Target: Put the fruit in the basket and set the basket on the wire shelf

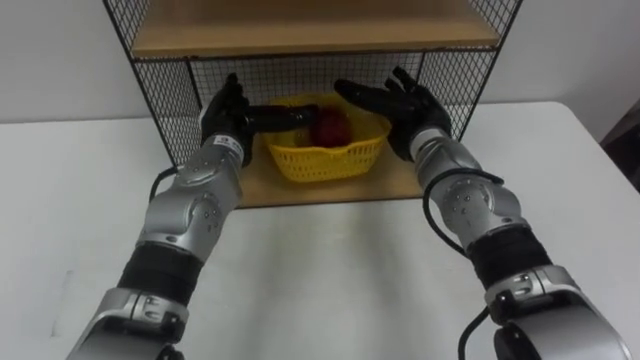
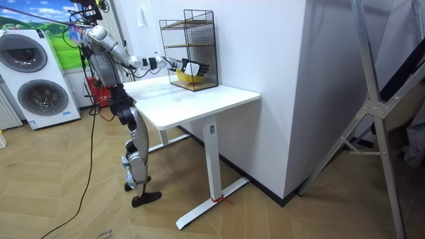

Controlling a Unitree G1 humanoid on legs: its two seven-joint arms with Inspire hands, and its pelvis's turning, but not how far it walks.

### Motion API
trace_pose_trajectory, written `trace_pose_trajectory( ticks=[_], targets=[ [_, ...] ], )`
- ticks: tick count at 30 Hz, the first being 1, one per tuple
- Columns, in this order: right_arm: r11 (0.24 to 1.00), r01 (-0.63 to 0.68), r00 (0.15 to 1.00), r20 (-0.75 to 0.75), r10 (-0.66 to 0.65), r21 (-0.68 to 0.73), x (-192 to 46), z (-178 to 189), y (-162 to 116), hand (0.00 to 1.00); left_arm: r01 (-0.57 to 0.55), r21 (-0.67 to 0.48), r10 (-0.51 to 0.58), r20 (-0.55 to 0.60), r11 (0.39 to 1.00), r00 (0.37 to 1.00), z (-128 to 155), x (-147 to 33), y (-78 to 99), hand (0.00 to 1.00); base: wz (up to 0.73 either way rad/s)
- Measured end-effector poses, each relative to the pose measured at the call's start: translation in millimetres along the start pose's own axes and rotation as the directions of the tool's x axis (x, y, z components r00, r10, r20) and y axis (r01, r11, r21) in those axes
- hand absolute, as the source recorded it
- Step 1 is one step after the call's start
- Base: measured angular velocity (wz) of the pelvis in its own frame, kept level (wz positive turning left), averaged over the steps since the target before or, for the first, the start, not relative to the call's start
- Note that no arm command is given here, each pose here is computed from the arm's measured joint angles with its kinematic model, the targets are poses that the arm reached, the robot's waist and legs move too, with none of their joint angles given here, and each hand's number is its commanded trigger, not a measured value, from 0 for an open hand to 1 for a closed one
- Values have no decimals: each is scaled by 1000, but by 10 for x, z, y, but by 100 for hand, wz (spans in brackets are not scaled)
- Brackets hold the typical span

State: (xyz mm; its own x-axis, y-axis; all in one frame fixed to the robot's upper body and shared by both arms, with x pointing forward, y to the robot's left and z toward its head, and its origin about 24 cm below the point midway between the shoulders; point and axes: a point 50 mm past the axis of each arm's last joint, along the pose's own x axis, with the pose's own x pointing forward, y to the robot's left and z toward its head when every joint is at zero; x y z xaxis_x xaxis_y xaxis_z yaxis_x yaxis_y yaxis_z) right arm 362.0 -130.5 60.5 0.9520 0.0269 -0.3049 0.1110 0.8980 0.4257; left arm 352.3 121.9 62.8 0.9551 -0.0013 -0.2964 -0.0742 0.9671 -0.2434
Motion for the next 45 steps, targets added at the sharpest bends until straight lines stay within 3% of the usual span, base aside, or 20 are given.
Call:
trace_pose_trajectory(
  ticks=[10, 20, 28, 35, 39, 45],
  targets=[
    [995, -9, 998, 66, 15, -103, -131, 0, -137, 0, 22, 71, -30, 113, 997, 993, 186, -100, 74, 0, 4],
    [977, -34, 988, 138, 65, -213, -405, -46, -271, 0, 44, 104, -61, 166, 994, 984, -22, -446, 231, 0, 0],
    [949, -53, 984, 146, 103, -310, -567, -117, -359, 0, 70, 128, -91, 170, 989, 981, -65, -540, 287, 0, -2],
    [938, -69, 983, 137, 122, -341, -810, -232, -484, 0, 98, 118, -113, 123, 988, 986, -330, -754, 394, 0, 0],
    [932, -101, 973, 160, 165, -347, -892, -187, -441, 0, 112, 116, -127, 131, 987, 983, -342, -824, 409, 0, -4],
    [896, -158, 933, 235, 273, -414, -1154, -82, -349, 0, 145, 105, -158, 131, 984, 979, -491, -1080, 487, 0, -3]
  ],
)
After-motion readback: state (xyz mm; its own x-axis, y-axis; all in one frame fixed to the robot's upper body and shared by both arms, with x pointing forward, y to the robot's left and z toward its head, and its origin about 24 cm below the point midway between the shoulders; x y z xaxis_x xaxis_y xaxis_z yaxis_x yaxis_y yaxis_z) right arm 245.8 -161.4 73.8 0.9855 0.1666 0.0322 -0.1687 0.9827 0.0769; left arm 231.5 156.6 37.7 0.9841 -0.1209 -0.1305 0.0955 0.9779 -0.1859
